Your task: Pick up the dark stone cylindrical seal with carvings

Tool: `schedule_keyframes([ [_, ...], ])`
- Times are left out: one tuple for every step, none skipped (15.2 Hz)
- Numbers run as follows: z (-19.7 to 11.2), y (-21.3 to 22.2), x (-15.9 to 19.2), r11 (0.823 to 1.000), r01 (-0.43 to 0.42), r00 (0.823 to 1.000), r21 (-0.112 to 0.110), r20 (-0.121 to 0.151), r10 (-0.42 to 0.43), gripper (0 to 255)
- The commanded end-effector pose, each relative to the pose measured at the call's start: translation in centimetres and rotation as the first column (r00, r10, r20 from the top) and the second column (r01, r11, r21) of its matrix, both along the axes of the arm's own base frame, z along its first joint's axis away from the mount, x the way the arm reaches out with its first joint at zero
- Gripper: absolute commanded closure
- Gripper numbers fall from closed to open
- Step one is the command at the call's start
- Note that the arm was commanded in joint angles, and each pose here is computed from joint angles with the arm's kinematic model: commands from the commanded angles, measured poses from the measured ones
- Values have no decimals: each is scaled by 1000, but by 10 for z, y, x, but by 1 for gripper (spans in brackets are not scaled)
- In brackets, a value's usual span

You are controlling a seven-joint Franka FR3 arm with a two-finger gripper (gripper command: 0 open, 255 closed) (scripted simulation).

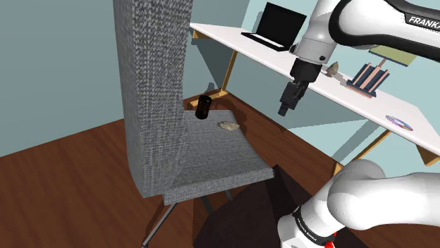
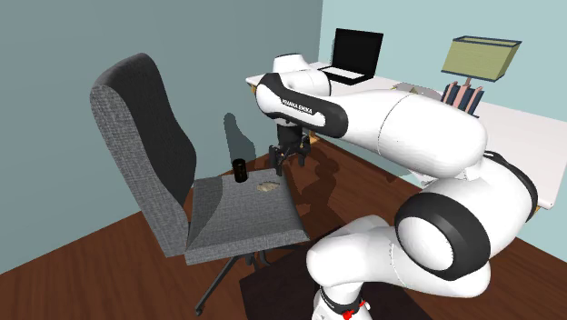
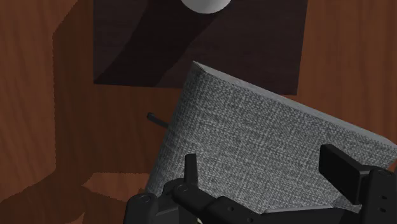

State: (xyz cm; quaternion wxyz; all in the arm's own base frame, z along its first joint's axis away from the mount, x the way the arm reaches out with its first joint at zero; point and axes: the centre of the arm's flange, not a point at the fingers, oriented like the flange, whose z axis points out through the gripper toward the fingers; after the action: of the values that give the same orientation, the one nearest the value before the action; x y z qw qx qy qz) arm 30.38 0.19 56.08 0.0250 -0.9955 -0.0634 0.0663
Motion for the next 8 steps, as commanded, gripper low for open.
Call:
schedule_keyframes([
  [0,0,0,1000,0,1000,0,0,0,0],
  [-5,3,11,1000,3,1000,-1,5,-3,0],
  [-10,7,22,1000,7,1000,-2,9,-7,0],
  [-14,10,33,1000,10,1000,-2,14,-10,0],
  [-19,14,44,1000,13,1000,-3,18,-13,0],
  [-24,17,55,1000,17,1000,-4,23,-17,0],
  [-28,20,67,1000,20,999,-4,27,-20,0],
  [-33,24,78,1000,24,999,-5,32,-23,0],
])
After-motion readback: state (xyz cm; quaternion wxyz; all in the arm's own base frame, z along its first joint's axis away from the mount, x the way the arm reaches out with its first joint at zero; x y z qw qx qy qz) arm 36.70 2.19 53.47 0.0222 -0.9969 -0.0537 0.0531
